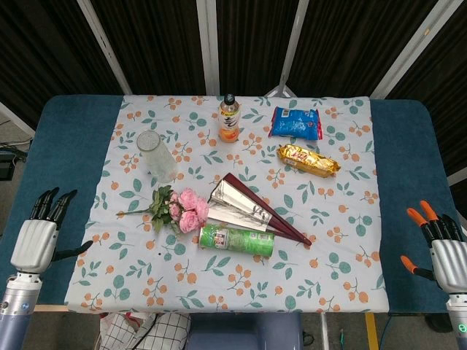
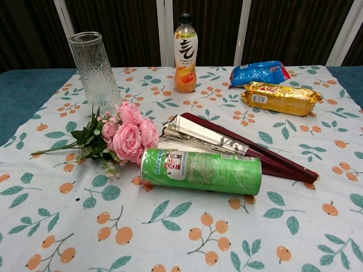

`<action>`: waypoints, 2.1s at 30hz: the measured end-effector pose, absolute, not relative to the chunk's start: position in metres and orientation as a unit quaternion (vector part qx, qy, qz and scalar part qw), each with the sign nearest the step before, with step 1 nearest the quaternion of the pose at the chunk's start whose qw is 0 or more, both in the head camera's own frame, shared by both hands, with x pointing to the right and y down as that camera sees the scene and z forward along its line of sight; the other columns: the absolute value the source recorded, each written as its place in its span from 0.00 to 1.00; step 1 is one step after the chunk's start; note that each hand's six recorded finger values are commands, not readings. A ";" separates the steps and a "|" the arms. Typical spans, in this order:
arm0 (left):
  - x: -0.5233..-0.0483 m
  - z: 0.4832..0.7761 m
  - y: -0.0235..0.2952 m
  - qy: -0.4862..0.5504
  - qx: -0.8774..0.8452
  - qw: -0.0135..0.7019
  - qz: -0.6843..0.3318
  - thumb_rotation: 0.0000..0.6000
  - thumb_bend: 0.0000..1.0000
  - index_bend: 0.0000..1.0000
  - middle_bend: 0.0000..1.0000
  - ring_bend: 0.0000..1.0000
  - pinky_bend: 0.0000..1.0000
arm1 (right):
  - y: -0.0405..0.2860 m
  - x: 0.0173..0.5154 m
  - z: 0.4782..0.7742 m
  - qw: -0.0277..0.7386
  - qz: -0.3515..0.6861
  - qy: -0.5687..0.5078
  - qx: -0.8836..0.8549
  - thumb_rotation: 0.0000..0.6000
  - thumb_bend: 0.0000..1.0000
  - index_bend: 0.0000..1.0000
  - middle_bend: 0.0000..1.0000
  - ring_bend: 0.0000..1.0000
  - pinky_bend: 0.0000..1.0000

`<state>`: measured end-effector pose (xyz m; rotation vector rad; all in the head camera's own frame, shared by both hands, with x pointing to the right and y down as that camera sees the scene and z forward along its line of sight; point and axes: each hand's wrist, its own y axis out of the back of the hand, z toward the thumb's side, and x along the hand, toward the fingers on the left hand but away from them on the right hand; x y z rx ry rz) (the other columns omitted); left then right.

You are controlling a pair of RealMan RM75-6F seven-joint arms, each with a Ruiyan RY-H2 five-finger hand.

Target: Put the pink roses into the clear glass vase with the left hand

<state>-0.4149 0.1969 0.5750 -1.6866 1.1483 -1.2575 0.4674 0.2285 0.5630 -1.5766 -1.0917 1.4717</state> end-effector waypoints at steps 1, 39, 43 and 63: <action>-0.416 0.574 0.197 0.446 -0.655 0.362 -0.491 1.00 0.13 0.08 0.14 0.00 0.00 | 0.229 0.467 0.563 0.354 0.571 -0.423 -0.608 1.00 0.24 0.16 0.04 0.11 0.08; -0.314 0.622 0.136 0.286 -0.694 0.359 -0.555 1.00 0.09 0.07 0.12 0.00 0.00 | 0.244 0.494 0.539 0.307 0.604 -0.449 -0.582 1.00 0.24 0.15 0.04 0.11 0.08; -0.286 0.641 0.135 0.266 -0.705 0.352 -0.556 1.00 0.09 0.07 0.13 0.00 0.00 | 0.242 0.499 0.539 0.306 0.605 -0.454 -0.578 1.00 0.24 0.15 0.04 0.11 0.08; -0.226 0.694 0.131 0.235 -0.676 0.394 -0.576 1.00 0.17 0.11 0.27 0.00 0.00 | 0.237 0.504 0.542 0.306 0.600 -0.464 -0.575 1.00 0.24 0.15 0.04 0.11 0.08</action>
